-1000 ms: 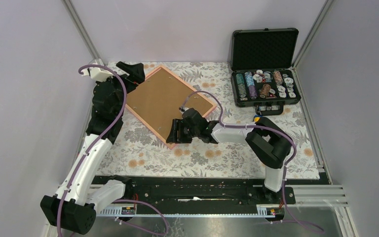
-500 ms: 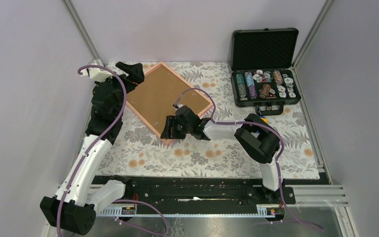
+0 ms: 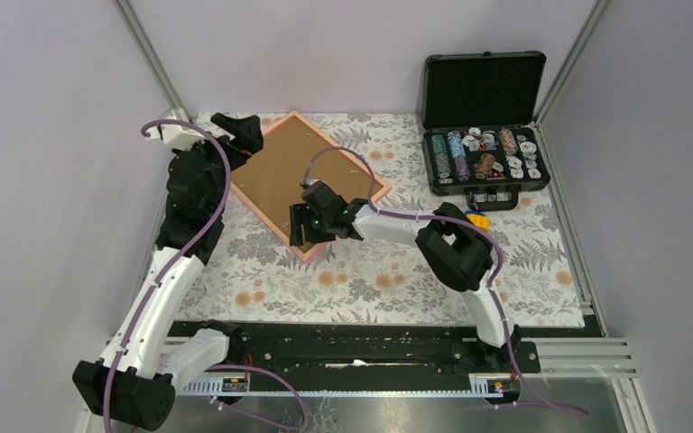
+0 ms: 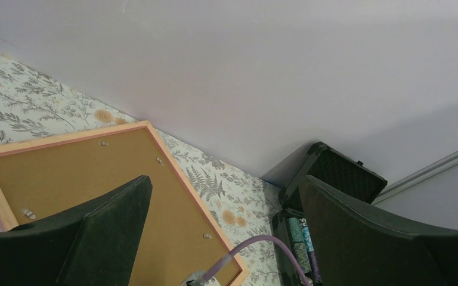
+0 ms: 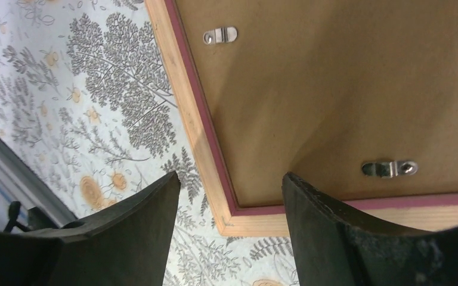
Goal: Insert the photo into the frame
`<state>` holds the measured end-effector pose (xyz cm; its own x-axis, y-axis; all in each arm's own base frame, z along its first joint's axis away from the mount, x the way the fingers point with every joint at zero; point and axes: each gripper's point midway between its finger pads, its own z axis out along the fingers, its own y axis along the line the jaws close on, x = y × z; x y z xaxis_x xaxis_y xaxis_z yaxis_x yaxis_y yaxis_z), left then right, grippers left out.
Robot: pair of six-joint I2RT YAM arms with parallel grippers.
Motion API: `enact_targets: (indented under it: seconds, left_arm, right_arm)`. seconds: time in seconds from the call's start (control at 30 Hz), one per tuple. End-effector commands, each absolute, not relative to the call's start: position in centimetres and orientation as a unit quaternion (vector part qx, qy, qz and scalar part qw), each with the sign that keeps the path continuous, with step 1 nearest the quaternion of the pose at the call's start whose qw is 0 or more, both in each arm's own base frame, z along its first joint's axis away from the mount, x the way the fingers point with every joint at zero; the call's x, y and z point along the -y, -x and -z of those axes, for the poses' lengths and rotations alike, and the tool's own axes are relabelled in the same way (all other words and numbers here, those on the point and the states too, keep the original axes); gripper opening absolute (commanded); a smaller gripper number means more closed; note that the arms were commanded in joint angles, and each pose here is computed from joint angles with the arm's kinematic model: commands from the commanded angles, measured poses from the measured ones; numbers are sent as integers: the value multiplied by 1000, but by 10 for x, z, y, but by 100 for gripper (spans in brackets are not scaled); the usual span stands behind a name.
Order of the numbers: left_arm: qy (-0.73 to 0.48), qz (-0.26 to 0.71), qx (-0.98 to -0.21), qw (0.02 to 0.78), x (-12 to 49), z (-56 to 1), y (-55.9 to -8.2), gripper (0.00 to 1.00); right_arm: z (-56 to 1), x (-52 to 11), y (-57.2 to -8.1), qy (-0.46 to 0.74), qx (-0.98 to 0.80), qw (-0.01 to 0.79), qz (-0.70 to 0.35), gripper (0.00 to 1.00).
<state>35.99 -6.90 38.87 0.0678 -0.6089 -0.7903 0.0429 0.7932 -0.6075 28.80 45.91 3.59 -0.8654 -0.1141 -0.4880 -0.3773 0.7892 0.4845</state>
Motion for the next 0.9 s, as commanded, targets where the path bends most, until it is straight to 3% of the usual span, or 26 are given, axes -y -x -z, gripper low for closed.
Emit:
enact_targets:
  seconds: [0.0, 0.13, 0.3, 0.43, 0.63, 0.77, 0.87]
  left_arm:
    - [216, 239, -612, 723, 64, -422, -348, 99]
    - [220, 234, -611, 723, 61, -420, -348, 99]
    - [219, 235, -610, 724, 61, -423, -347, 99]
    - [220, 235, -608, 725, 60, -422, -346, 99]
    - [225, 231, -608, 725, 58, -421, -346, 99]
    - [218, 243, -607, 725, 63, -425, -345, 99]
    - [221, 239, -607, 725, 61, -423, -345, 99]
  right_arm:
    - [16, -427, -267, 172, -950, 150, -211, 70]
    - [7, -423, -269, 176, -948, 165, -207, 69]
    - [-60, -430, -278, 194, -930, 206, -234, 73]
    - [-93, -429, -277, 187, -923, 225, -250, 90]
    - [-93, -406, -292, 38, -943, 252, -212, 93]
    - [-87, -408, -293, -67, -935, 248, -244, 93]
    - [-78, -411, -293, -104, -934, 240, -245, 88]
